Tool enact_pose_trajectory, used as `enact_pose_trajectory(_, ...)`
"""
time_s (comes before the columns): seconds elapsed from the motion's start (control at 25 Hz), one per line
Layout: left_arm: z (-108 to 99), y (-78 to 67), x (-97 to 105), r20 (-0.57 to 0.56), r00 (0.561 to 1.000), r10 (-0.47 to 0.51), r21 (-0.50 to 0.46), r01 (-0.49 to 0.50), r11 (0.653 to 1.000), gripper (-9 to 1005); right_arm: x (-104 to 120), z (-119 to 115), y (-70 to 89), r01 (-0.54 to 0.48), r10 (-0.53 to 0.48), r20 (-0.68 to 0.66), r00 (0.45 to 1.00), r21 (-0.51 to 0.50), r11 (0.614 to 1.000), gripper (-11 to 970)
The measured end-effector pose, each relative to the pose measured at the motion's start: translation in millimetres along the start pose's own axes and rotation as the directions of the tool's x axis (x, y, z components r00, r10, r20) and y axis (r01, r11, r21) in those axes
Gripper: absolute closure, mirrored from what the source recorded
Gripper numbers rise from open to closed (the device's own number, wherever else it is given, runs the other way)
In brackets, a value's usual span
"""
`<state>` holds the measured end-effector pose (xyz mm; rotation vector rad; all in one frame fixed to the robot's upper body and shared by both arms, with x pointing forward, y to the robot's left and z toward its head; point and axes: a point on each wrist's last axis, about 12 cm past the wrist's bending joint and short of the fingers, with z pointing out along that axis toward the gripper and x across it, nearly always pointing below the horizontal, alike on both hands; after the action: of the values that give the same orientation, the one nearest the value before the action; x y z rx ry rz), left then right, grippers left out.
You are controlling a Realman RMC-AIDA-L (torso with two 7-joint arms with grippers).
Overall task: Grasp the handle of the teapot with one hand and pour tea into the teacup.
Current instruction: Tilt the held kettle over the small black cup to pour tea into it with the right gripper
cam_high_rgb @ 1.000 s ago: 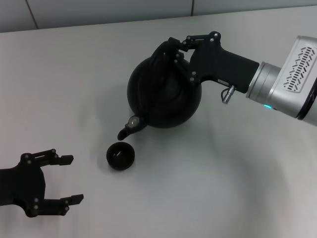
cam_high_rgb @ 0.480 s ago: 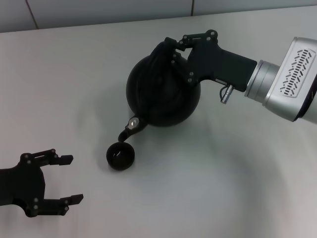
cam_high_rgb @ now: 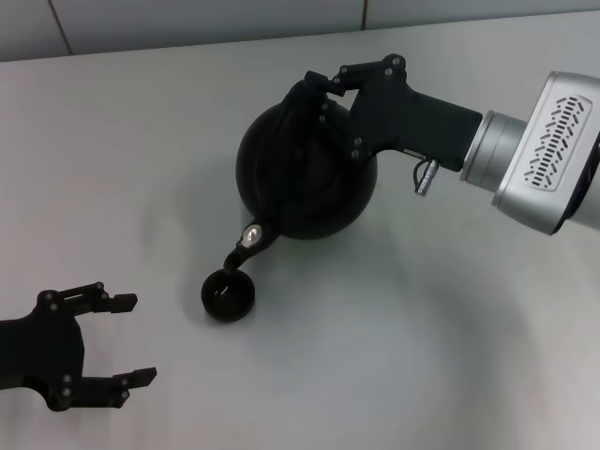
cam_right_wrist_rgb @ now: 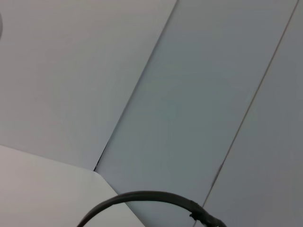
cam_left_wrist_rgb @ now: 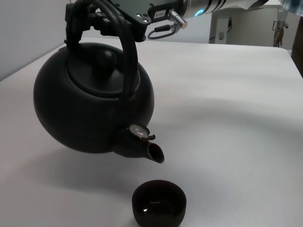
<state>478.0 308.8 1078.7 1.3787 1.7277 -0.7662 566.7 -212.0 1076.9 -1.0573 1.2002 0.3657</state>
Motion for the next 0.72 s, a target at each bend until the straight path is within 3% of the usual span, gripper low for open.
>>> enact_pose_trajectory(0.72, 0.6, 0.2, 0.5, -0.004, 1.0, -0.001, -0.003, 0.001, 1.0, 133, -3.5, 3.0, -2.0, 0.086, -0.086, 0.012, 0.996, -0.007, 0.996, 867)
